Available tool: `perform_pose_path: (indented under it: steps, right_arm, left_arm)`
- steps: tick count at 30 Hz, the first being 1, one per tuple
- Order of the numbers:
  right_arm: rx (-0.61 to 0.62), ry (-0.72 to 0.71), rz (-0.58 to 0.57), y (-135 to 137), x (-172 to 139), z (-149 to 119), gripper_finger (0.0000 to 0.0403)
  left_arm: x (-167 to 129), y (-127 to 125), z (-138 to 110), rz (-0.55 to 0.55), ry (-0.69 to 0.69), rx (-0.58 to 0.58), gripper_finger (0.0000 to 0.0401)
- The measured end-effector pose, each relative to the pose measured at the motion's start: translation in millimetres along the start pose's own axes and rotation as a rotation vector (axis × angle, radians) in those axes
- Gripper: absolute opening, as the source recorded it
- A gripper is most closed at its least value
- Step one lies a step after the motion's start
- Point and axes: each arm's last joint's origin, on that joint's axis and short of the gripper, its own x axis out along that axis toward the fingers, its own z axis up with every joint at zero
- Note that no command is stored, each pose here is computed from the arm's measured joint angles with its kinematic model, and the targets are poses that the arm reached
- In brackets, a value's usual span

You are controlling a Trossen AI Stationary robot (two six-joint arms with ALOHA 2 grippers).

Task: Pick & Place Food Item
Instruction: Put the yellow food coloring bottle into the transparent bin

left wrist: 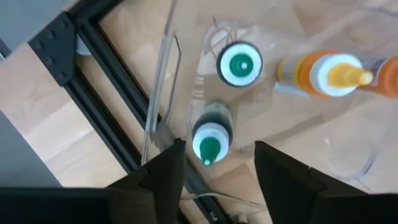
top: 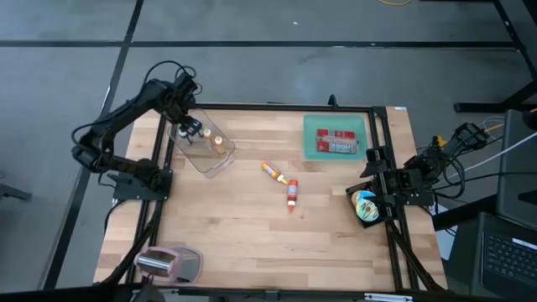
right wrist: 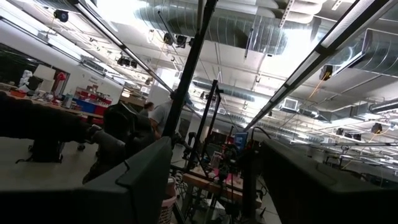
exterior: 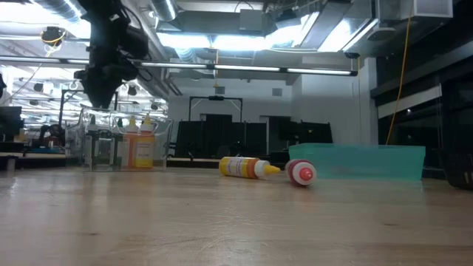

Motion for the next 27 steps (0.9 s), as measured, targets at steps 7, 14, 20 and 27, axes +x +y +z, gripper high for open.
perform_pose_path:
  steps: [7, 14, 20, 27]
  right_arm:
    - [-0.007, 0.000, 0.000, 0.0, 0.0, 0.0, 0.0242]
    - [-0.014, 0.000, -0.001, 0.0, 0.0, 0.0, 0.0242]
    - [-0.011, 0.001, -0.004, -0.1, 0.0, 0.0, 0.0242]
    - [-0.007, 0.002, -0.004, -0.1, 0.0, -0.1, 0.0242]
  left_arm:
    - [-13.4, -1.8, -2.4, 0.033, -0.122, -0.005, 0.0200]
    - [-64.1, -14.7, -3.3, -0.005, -0.455, 0.038, 0.0197]
    - [-109.8, -38.3, -5.3, -0.273, -0.823, 0.065, 0.0196]
    - [-128.2, -102.9, -10.6, -0.552, -0.937, 0.240, 0.0196]
